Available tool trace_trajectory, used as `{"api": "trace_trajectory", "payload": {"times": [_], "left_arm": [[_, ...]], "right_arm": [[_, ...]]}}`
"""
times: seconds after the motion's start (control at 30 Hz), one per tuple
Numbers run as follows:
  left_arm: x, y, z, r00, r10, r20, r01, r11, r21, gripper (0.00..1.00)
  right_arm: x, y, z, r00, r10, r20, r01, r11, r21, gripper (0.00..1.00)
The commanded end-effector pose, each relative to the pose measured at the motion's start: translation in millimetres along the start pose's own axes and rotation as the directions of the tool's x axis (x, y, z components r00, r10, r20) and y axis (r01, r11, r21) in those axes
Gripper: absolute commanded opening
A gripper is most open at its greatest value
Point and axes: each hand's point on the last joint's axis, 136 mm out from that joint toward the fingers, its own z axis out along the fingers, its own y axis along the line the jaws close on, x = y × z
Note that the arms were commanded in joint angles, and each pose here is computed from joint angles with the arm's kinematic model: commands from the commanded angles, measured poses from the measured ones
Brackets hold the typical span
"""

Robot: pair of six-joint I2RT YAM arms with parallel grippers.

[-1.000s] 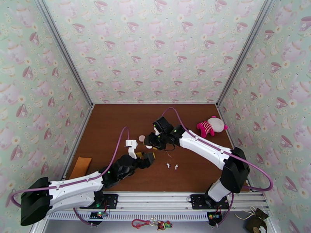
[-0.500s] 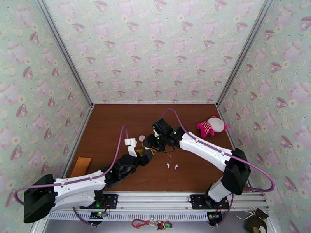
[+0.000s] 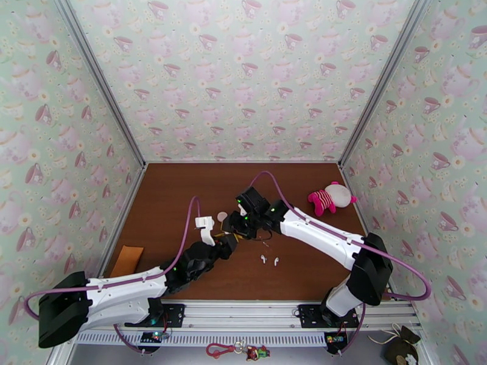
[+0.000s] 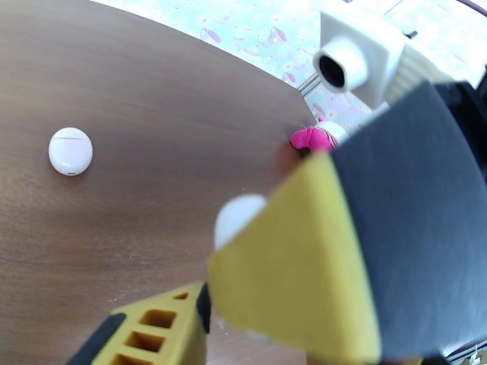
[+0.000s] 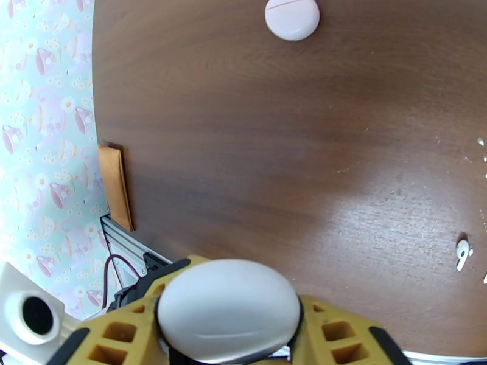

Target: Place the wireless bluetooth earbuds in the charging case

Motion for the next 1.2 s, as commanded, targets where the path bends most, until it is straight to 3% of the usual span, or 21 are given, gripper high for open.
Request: {"api": "trace_trajectory", "payload": {"times": [0.0, 0.33, 0.47, 0.53, 0.63, 0.7, 0.8, 0.97, 1.17], "left_arm": [[-16, -10, -1, 0.998, -0.013, 0.06, 0.012, 1.0, 0.015, 0.39], [-17, -10, -1, 0.998, -0.021, 0.06, 0.02, 1.0, 0.015, 0.2], [-15, -10, 0, 0.998, -0.027, 0.058, 0.026, 1.0, 0.017, 0.16], [-16, -10, -1, 0.998, -0.027, 0.058, 0.026, 0.999, 0.018, 0.08], [-17, -9, -1, 0.998, -0.027, 0.059, 0.026, 1.0, 0.015, 0.05], [-16, -7, -2, 0.998, -0.025, 0.054, 0.024, 1.0, 0.006, 0.0], [-15, -5, -3, 0.999, -0.022, 0.045, 0.022, 1.0, 0.005, 0.0], [-11, -9, -5, 1.0, -0.001, 0.008, 0.0, 0.999, 0.045, 0.0], [-8, -36, -25, 0.996, 0.087, 0.008, -0.086, 0.965, 0.248, 0.0]], "right_arm": [[6, 14, -8, 1.0, -0.005, 0.004, 0.005, 0.999, -0.052, 0.36], [7, 16, -8, 1.0, -0.001, 0.007, 0.001, 0.998, -0.059, 0.36], [9, 19, -8, 1.0, -0.001, 0.002, 0.002, 0.998, -0.07, 0.36], [9, 20, -9, 1.0, -0.004, 0.003, 0.005, 0.997, -0.075, 0.38], [9, 21, -12, 1.0, -0.01, 0.006, 0.011, 0.997, -0.078, 0.45], [9, 23, -14, 1.0, -0.017, 0.008, 0.018, 0.996, -0.082, 0.55], [6, 24, -23, 0.999, -0.03, 0.035, 0.032, 0.996, -0.079, 0.69], [-4, 26, -46, 0.996, -0.036, 0.086, 0.046, 0.993, -0.106, 0.84], [-17, 43, -103, 0.967, -0.164, 0.197, 0.207, 0.952, -0.226, 0.9]]}}
